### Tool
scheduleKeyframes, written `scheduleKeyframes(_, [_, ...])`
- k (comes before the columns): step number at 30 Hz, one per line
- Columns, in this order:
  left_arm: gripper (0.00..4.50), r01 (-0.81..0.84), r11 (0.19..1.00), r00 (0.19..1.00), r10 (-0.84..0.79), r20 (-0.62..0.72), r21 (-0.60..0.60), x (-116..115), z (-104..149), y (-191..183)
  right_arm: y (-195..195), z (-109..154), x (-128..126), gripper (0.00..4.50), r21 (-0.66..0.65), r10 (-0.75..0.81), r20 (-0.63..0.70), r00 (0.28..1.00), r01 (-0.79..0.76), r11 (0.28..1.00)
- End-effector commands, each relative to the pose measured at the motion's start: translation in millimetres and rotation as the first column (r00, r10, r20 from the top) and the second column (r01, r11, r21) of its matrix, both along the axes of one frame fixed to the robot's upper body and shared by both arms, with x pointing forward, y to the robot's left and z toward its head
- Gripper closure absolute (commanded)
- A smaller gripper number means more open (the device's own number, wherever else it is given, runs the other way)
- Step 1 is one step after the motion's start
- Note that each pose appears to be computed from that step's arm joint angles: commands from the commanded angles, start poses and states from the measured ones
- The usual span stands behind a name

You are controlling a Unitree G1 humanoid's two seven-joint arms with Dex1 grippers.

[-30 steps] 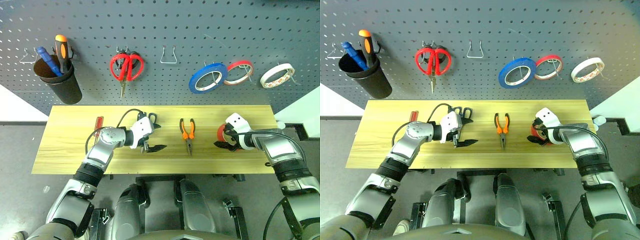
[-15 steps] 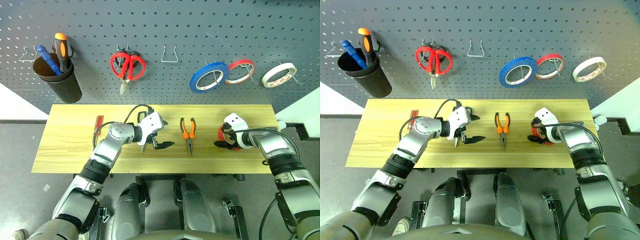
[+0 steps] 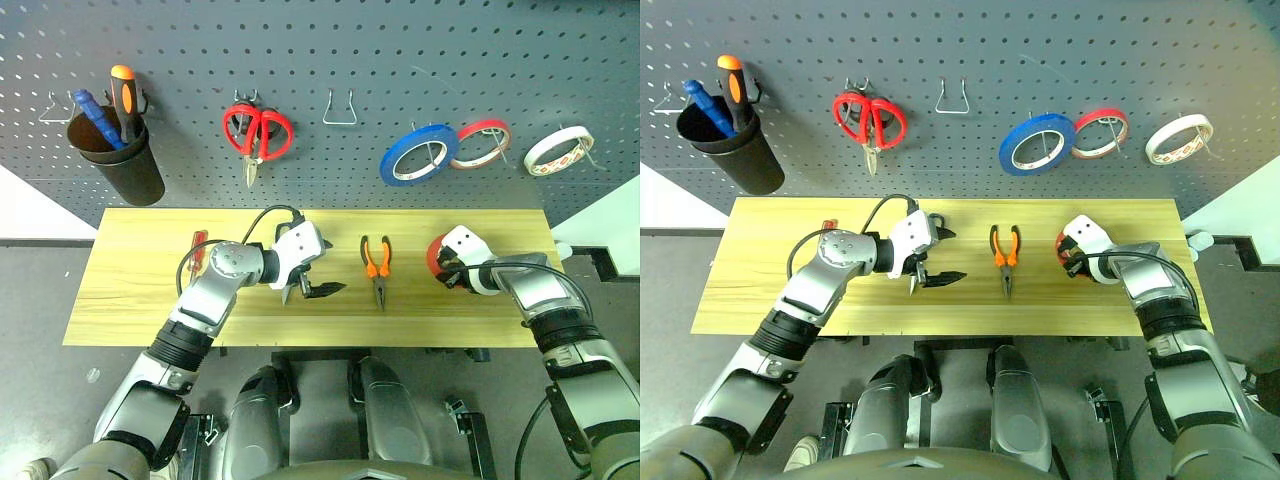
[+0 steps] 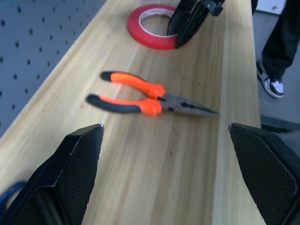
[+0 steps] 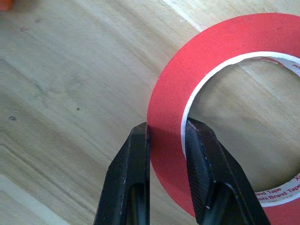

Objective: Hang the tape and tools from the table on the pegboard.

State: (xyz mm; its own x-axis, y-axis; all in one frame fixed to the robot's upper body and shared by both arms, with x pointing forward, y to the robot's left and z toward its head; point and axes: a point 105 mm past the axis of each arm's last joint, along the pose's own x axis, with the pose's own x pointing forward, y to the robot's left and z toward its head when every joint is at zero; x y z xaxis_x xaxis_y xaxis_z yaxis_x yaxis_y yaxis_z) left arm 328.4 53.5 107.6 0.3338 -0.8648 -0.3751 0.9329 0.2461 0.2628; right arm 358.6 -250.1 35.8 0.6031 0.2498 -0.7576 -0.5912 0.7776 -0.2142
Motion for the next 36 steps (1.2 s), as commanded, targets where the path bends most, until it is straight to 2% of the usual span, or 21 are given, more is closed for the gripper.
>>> scheduleKeyframes(1, [0.00, 0.044, 0.998, 0.999, -0.044, 0.018, -0.038, -10, 15, 2, 1, 1, -13, 3.82, 0.036, 0.011, -0.033, 0.999, -0.010, 0.999])
scheduleKeyframes(5, [0.00, 0.062, 0.995, 0.998, -0.062, 0.012, -0.072, -18, 25, 7, 1, 28, -22, 3.82, 0.118, 0.033, 0.016, 0.999, -0.035, 0.992])
scheduleKeyframes(8, [0.00, 0.069, 0.994, 0.998, -0.069, 0.007, -0.080, -25, 29, 19, 7, 58, -38, 3.82, 0.174, 0.140, 0.121, 0.983, -0.160, 0.972])
scheduleKeyframes(10, [0.00, 0.098, 0.988, 0.995, -0.095, 0.031, -0.117, -32, 35, 25, 14, 76, -54, 3.82, 0.190, 0.219, 0.189, 0.957, -0.255, 0.948])
scheduleKeyframes(13, [0.00, 0.145, 0.968, 0.989, -0.135, 0.063, -0.204, -42, 51, 34, 19, 103, -68, 3.82, 0.218, 0.247, 0.301, 0.921, -0.318, 0.923])
scheduleKeyframes(16, [0.00, 0.183, 0.947, 0.983, -0.167, 0.083, -0.265, -52, 63, 45, 21, 132, -74, 3.82, 0.247, 0.220, 0.410, 0.885, -0.340, 0.907])
scheduleKeyframes(21, [0.00, 0.199, 0.915, 0.979, -0.166, 0.121, -0.351, -55, 86, 59, 35, 169, -82, 3.82, 0.226, 0.243, 0.544, 0.803, -0.419, 0.879])
scheduleKeyframes(24, [0.00, 0.207, 0.897, 0.975, -0.156, 0.160, -0.390, -54, 103, 64, 38, 184, -80, 3.82, 0.195, 0.242, 0.603, 0.760, -0.435, 0.879])
scheduleKeyframes(28, [0.00, 0.227, 0.881, 0.965, -0.147, 0.217, -0.414, -52, 121, 65, 39, 193, -73, 3.82, 0.164, 0.235, 0.635, 0.736, -0.426, 0.890])
scheduleKeyframes(34, [0.00, 0.234, 0.876, 0.960, -0.140, 0.241, -0.422, -50, 130, 62, 36, 194, -62, 3.82, 0.137, 0.221, 0.662, 0.717, -0.405, 0.904])
scheduleKeyframes(36, [0.00, 0.241, 0.872, 0.959, -0.146, 0.244, -0.426, -53, 133, 61, 37, 194, -64, 3.82, 0.158, 0.214, 0.649, 0.730, -0.405, 0.901])
